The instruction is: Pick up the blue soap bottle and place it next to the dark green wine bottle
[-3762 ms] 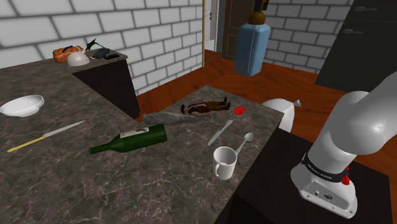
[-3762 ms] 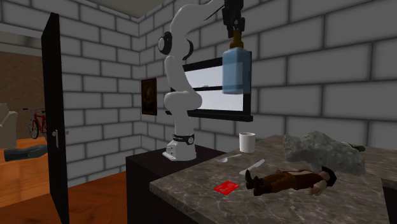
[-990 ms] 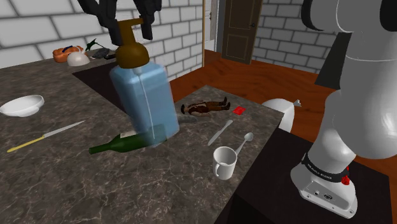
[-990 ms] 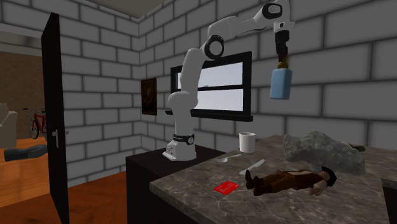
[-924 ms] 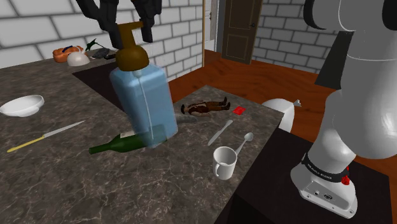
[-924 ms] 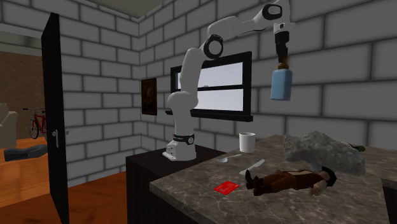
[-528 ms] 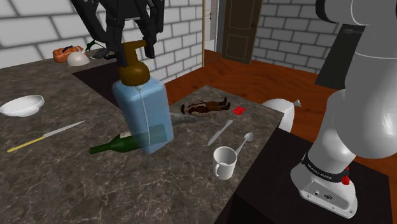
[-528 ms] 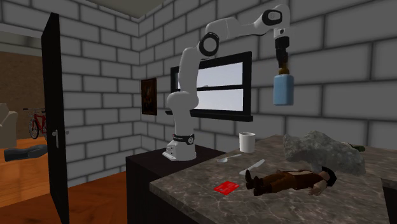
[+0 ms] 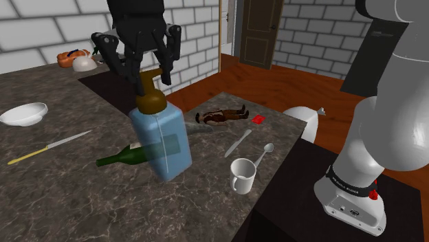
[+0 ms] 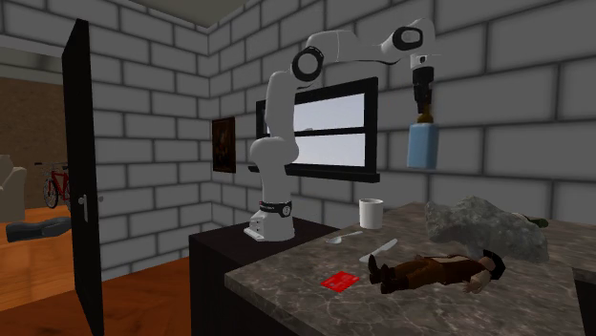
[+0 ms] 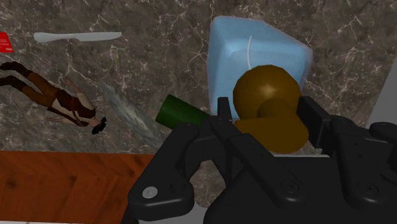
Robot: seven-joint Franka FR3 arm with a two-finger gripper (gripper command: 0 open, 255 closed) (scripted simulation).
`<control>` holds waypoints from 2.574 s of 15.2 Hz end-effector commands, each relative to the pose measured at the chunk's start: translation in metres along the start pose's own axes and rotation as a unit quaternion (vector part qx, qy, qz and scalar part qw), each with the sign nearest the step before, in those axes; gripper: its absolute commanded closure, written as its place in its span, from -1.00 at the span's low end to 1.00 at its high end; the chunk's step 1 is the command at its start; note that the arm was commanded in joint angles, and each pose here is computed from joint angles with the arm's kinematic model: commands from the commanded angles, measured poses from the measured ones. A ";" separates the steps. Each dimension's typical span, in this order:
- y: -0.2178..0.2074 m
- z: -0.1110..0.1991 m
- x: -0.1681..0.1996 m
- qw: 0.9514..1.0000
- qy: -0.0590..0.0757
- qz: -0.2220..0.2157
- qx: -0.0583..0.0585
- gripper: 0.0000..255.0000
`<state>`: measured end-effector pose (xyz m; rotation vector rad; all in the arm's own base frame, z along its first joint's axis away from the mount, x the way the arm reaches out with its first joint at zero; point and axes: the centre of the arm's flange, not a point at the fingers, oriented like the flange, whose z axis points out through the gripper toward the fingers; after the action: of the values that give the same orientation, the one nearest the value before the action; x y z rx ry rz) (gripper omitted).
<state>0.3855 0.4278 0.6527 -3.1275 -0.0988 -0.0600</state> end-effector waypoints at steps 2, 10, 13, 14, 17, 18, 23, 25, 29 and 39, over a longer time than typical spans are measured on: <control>0.001 0.016 0.000 1.000 0.000 0.000 0.000 1.00; 0.001 0.058 -0.002 1.000 0.000 0.000 0.000 1.00; 0.002 0.074 -0.003 1.000 0.000 0.000 0.000 1.00; 0.002 0.079 -0.003 1.000 0.000 0.000 0.000 1.00; 0.002 0.095 -0.003 1.000 0.000 0.000 0.000 1.00; 0.002 0.101 -0.004 1.000 0.000 0.000 0.000 1.00; 0.002 0.127 -0.005 1.000 0.000 0.000 0.000 1.00; 0.002 0.137 -0.005 1.000 0.000 0.000 0.000 1.00; 0.003 0.159 -0.006 1.000 0.000 0.000 0.000 1.00; 0.003 0.206 -0.008 1.000 0.000 0.000 0.000 1.00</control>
<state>0.3847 0.4269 0.4492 -3.1274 -0.0985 -0.0599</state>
